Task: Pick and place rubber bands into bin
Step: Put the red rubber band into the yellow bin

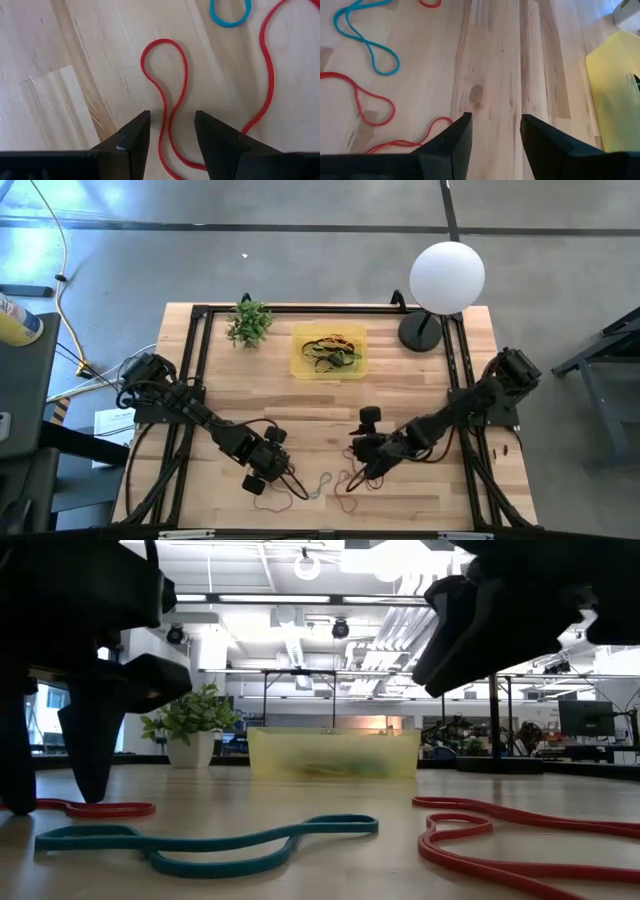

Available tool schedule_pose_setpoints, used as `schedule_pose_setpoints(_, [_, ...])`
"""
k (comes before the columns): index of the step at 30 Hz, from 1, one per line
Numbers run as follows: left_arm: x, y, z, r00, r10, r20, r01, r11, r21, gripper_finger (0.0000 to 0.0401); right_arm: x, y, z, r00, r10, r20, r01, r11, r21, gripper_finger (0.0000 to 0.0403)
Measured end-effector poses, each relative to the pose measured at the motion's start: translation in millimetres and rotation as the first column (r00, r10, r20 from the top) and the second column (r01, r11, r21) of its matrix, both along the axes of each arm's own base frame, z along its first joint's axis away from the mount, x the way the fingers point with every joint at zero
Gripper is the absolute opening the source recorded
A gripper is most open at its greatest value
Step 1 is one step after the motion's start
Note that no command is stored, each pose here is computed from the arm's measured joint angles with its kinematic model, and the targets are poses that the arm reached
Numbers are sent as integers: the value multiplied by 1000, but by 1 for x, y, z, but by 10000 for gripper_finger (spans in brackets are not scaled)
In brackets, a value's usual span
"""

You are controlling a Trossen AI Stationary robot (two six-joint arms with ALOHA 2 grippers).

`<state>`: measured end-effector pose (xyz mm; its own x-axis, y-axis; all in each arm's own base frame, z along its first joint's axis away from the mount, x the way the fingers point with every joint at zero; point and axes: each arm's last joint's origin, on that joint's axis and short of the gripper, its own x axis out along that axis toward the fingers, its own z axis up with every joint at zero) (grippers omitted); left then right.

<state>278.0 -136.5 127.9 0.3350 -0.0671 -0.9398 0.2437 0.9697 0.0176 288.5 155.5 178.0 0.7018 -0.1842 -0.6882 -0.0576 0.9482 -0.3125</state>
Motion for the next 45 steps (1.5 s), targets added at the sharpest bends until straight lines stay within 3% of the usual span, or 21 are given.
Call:
schedule_pose_setpoints(19, [-9, 4, -3, 991, 72, -112, -72, 997, 1, 140, -13, 13, -2, 999, -50, 13, 51, 998, -32, 151])
schedule_pose_setpoints(32, [-11, 5, -4, 985, 101, -137, -101, 995, 6, 7, -13, 13, -2, 999, -50, 13, 51, 998, -37, 145])
schedule_pose_setpoints(45, [-12, 7, -2, 990, 110, -89, -103, 991, 84, 1, -13, 12, -2, 998, -64, 23, 65, 997, -46, 138])
